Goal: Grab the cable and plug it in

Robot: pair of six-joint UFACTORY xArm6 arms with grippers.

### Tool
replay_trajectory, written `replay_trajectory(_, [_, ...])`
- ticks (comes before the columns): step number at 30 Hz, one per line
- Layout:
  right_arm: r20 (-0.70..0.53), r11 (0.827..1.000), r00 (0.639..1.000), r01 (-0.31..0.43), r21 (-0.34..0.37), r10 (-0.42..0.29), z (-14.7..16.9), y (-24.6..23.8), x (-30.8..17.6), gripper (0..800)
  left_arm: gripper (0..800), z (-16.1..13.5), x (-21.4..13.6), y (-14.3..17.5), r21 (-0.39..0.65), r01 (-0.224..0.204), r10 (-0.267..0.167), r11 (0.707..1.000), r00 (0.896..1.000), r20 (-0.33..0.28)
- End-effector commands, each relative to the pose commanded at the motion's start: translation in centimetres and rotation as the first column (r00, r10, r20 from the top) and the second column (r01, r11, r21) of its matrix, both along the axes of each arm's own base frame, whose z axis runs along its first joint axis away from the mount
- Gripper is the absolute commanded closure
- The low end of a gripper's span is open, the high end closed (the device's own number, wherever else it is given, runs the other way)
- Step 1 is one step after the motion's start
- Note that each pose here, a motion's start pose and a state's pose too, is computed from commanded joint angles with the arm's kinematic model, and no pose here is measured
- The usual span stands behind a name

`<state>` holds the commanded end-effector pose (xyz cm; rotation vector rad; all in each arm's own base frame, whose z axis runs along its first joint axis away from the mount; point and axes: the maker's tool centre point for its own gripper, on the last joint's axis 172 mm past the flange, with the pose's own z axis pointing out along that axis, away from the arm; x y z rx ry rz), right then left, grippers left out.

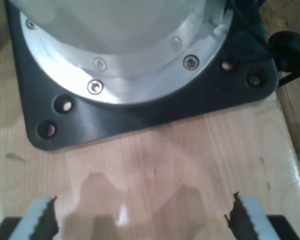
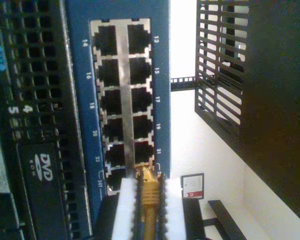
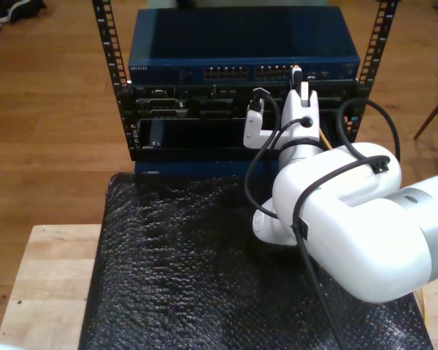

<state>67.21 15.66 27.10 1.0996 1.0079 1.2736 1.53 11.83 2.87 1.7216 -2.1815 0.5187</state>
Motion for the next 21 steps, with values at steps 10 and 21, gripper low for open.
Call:
replay_trajectory(10, [-0.053,1.0,0.998,-0.015,-0.004,0.015,-0.3,-0.1,-0.3,445,0,0.0,0.0,0.0,0.0,0.0,0.0,1.0,1.0,0.0])
replay_trajectory(21, [-0.268,0.996,0.961,-0.049,0.078,0.069,-1.0,-1.0,-2.4,331,0,0.0,0.0,0.0,0.0,0.0,0.0,1.0,1.0,0.0])
